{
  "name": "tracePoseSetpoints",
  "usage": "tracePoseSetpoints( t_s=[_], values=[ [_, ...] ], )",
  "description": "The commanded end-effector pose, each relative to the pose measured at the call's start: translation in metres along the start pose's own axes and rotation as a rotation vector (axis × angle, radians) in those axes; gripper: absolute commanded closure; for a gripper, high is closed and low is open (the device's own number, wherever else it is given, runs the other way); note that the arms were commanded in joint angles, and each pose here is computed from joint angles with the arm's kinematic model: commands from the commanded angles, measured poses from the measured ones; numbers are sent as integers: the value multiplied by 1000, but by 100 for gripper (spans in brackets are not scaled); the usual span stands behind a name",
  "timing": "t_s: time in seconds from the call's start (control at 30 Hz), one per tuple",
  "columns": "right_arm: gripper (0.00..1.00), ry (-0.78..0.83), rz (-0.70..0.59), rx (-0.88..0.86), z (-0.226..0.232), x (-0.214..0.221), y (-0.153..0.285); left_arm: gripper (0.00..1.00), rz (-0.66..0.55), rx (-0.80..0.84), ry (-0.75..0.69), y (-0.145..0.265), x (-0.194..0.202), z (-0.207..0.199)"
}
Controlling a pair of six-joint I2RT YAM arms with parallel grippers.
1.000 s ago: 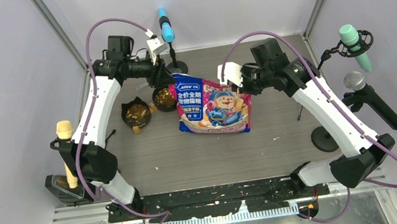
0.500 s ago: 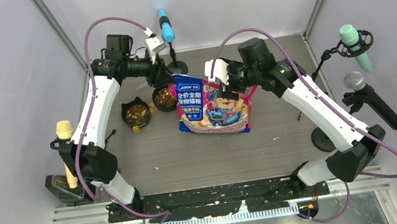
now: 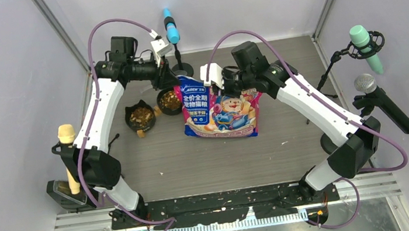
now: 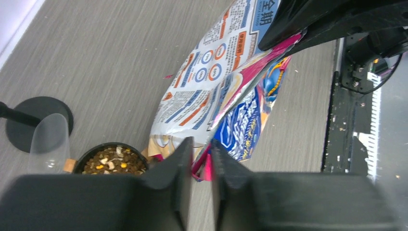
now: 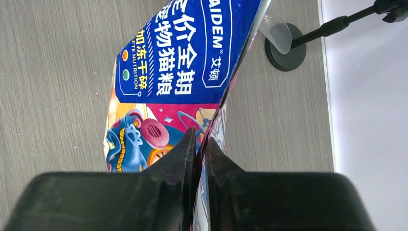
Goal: Serve the pet food
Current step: Close the pet food bag at the center of the board.
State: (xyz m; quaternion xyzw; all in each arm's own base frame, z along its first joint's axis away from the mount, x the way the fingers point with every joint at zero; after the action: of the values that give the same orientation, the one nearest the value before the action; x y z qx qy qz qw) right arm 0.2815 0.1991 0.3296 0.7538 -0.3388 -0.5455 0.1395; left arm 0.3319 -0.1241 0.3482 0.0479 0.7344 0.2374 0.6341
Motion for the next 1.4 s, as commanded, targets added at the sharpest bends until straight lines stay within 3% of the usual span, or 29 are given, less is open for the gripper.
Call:
tracePoseSetpoints(
  t_s=[0.0,0.07,0.13,0.2,0.23,0.3,0.33,0.4,0.57,0.83,0.93,1.07,1.23,1.37],
  values=[
    [88,22,-32,20,-1,-13,13,91,-3,-14,-28,4,-5,3],
    [90,28,-36,31,-1,-15,16,100,6,-7,-28,4,-5,3],
    [90,34,-46,39,-2,-17,18,100,8,-6,-26,4,-5,4],
    [81,30,-56,56,-5,-20,18,100,8,-5,-26,4,-5,4],
    [66,27,-56,68,-6,-21,18,88,7,-5,-26,4,-5,4],
    [48,23,-74,90,-8,-24,16,70,2,4,-21,4,-5,3],
    [41,22,-86,98,-10,-27,14,66,-1,14,-19,3,-5,2],
    [40,19,-109,108,-11,-33,9,62,-6,30,-11,3,-4,1],
    [43,-14,-164,119,-14,-46,-5,65,-11,60,13,-1,-2,1],
    [58,-27,-150,125,-13,-48,-16,67,-25,95,13,-2,-1,-1],
    [68,-28,-131,127,-12,-47,-15,76,-31,104,9,-2,-1,-1],
    [79,-28,-106,134,-11,-46,-13,100,-44,116,-1,-3,-4,-1],
    [88,-26,-80,137,-10,-47,-6,100,-44,115,-13,-3,-6,2],
    [88,-19,-1,138,-6,-38,0,100,-22,78,-35,-1,-5,3]
  ],
)
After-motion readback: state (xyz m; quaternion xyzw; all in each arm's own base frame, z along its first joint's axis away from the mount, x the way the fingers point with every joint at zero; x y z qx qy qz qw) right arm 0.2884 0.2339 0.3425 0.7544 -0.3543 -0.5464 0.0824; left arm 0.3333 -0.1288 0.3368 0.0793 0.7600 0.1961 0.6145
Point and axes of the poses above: each gripper's point midway between its finger pads, its own y axis back along the fingers, its own z axis along the line the jaws close on, x = y × z, the point moved 10 cm from there along y, back along the fingers, and after that the axes turned 2 degrees about -y, right-handed, at the moved point
